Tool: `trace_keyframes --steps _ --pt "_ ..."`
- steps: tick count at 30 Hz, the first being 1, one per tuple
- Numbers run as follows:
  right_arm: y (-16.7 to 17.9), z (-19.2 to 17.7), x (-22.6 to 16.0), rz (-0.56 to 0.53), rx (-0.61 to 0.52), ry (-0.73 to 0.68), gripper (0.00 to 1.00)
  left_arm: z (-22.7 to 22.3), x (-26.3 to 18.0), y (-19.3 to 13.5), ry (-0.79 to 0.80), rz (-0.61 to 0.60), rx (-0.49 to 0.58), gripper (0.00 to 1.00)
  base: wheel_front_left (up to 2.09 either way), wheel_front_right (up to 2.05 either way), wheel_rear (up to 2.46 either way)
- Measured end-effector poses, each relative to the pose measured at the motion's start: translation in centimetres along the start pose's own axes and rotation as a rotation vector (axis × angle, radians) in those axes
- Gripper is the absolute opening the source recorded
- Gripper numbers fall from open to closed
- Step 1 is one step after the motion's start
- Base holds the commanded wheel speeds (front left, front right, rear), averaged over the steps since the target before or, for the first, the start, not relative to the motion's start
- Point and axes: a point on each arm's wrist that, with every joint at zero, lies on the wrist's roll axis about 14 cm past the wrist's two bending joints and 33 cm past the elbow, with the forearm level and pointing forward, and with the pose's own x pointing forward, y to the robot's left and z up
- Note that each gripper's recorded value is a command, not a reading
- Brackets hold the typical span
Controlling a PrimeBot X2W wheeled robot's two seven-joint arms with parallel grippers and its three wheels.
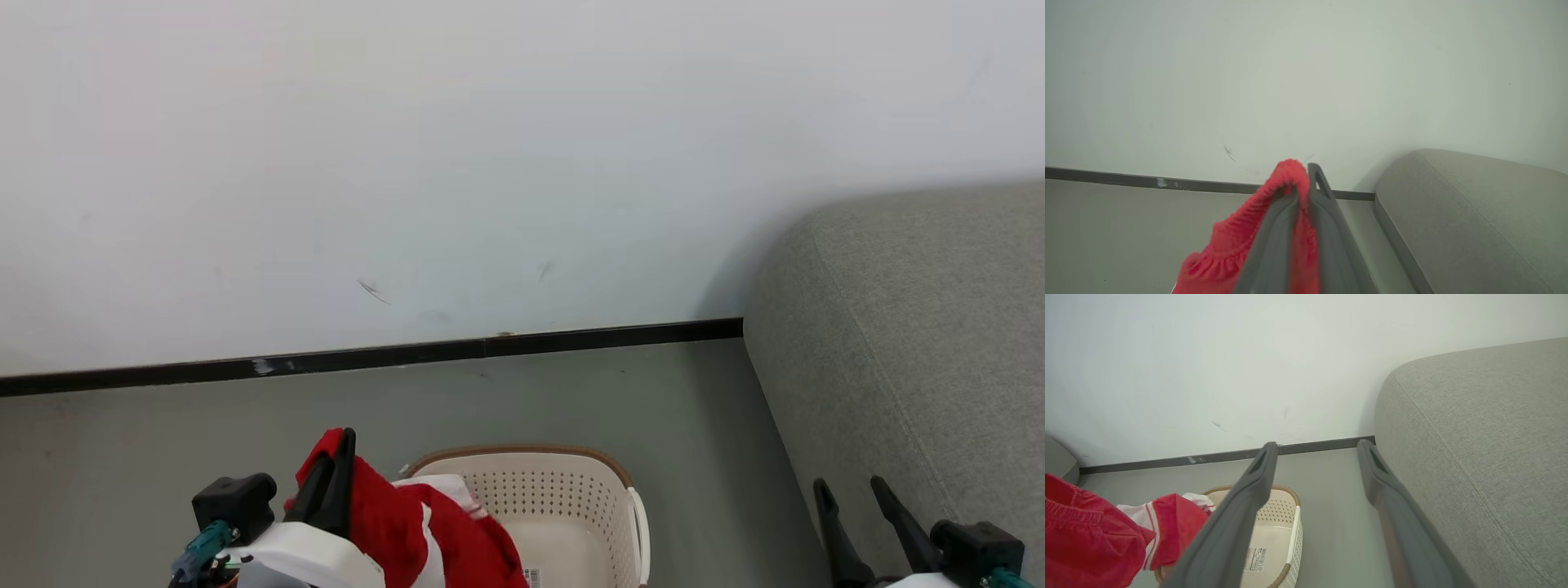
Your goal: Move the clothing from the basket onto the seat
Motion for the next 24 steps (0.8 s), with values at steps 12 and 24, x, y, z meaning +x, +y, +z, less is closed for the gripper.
trace_keyframes --steps 12,24 --pt "-0.3 0.0 -0.7 -0.011 0.000 -0.003 1.00 0.7 -0.3 -0.6 -0.006 -0.008 0.002 0.00 0.00 0.00 0.00" --pt "-0.3 0.1 -1.0 -0.013 0.001 -0.004 1.00 1.2 -0.5 -0.8 -0.007 -0.015 0.008 0.00 0.00 0.00 0.00"
